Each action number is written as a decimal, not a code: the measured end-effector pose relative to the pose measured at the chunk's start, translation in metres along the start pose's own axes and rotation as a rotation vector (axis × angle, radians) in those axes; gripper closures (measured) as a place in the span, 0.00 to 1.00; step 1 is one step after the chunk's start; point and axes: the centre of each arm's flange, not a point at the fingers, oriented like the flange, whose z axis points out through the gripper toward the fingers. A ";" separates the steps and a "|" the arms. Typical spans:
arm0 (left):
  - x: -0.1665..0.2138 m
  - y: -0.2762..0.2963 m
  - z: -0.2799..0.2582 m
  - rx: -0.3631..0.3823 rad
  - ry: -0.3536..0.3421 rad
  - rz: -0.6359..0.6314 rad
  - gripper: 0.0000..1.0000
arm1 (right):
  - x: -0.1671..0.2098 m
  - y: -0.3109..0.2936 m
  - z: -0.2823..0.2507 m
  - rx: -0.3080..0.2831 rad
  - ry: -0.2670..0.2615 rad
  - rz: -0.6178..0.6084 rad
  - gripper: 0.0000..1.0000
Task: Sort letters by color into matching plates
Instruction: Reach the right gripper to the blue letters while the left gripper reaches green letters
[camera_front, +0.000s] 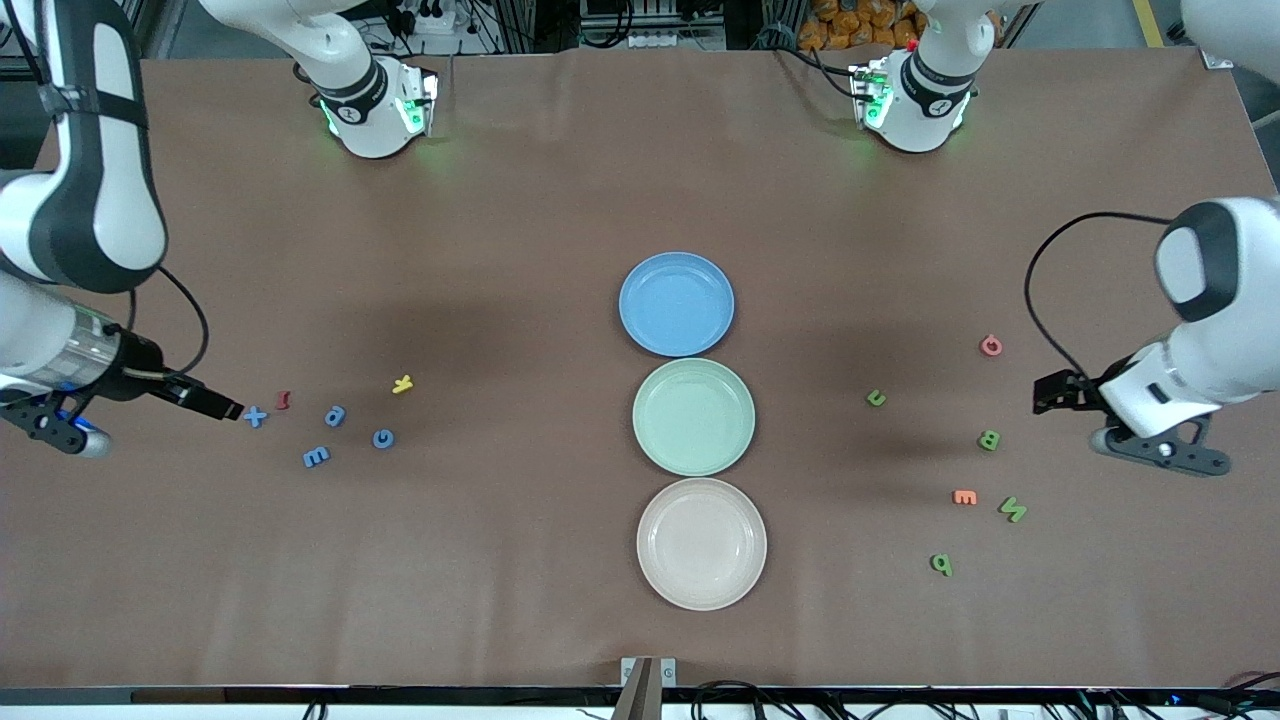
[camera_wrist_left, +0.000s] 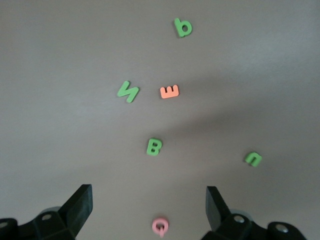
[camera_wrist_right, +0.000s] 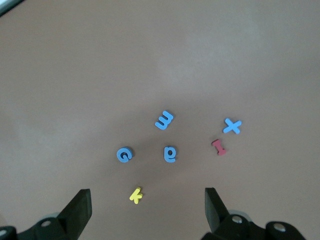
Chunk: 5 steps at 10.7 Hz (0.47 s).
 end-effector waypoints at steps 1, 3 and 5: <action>-0.003 0.005 0.029 0.000 0.019 0.011 0.00 | -0.001 -0.002 0.015 -0.006 -0.008 0.065 0.00; -0.012 0.014 0.066 -0.003 0.030 0.067 0.00 | -0.001 -0.007 0.045 -0.027 -0.020 0.172 0.00; -0.022 0.004 0.091 -0.012 0.011 0.130 0.02 | 0.000 -0.013 0.072 -0.049 -0.024 0.270 0.00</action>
